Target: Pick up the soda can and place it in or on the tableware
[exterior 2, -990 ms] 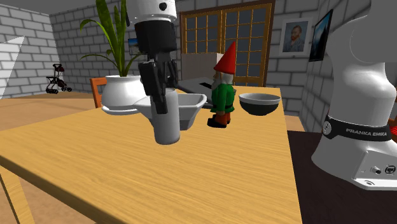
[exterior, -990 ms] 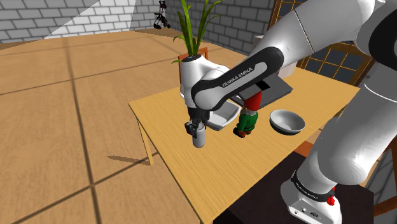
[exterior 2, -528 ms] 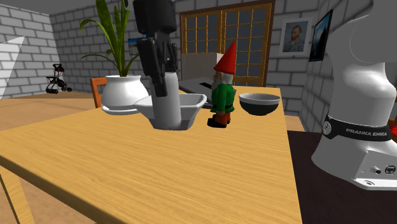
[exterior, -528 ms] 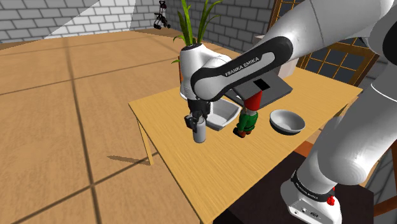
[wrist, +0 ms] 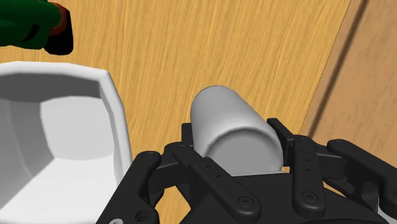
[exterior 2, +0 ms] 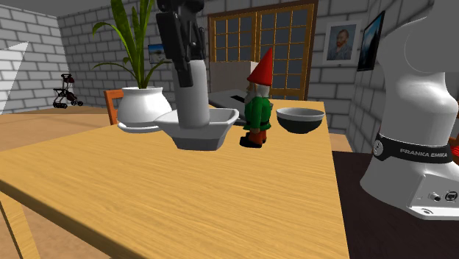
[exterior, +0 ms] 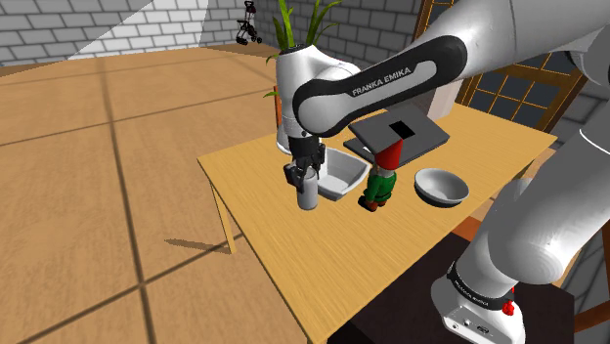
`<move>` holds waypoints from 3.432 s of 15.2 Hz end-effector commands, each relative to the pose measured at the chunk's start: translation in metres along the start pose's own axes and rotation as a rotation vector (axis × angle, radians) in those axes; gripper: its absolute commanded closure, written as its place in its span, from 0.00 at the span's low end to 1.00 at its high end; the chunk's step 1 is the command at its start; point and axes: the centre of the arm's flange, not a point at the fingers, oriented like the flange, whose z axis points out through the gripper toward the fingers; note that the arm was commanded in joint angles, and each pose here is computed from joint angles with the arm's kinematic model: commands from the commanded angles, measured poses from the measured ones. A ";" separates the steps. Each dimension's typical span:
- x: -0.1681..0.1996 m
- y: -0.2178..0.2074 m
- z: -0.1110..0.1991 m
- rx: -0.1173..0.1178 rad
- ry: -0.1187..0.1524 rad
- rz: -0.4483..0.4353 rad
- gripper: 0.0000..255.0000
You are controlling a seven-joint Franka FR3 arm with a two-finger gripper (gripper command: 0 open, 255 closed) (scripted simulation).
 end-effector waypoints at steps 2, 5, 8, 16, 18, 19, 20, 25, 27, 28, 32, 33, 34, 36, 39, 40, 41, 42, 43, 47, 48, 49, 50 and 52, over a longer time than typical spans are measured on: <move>0.001 0.001 -0.017 0.000 0.000 0.000 1.00; -0.001 0.002 -0.032 0.000 0.000 0.000 1.00; 0.001 0.015 -0.042 0.000 0.000 0.000 1.00; 0.024 0.118 -0.048 0.000 0.000 0.000 1.00; 0.029 0.144 -0.049 0.000 0.000 0.000 1.00; 0.032 0.157 -0.050 0.000 0.000 0.000 1.00; 0.035 0.169 -0.051 0.000 0.000 0.000 1.00; 0.049 0.234 -0.055 0.000 0.000 0.000 1.00; 0.052 0.245 -0.050 0.000 0.000 0.000 1.00; 0.052 0.244 -0.045 0.000 0.000 0.000 1.00; 0.054 0.243 -0.024 0.000 0.000 0.000 1.00; 0.054 0.243 -0.019 0.000 0.000 0.000 1.00; 0.055 0.242 -0.013 0.000 0.000 0.000 1.00; 0.056 0.242 -0.003 0.000 0.000 0.000 1.00; 0.057 0.241 0.013 0.000 0.000 0.000 1.00; 0.057 0.240 0.018 0.000 0.000 0.000 1.00; 0.058 0.240 0.023 0.000 0.000 0.000 1.00; 0.058 0.240 0.029 0.000 0.000 0.000 1.00; 0.059 0.239 0.034 0.000 0.000 0.000 1.00; 0.059 0.239 0.039 0.000 0.000 0.000 1.00; 0.059 0.239 0.039 0.000 0.000 0.000 1.00; 0.059 0.239 0.039 0.000 0.000 0.000 1.00; 0.059 0.239 0.039 0.000 0.000 0.000 1.00; 0.059 0.239 0.039 0.000 0.000 0.000 1.00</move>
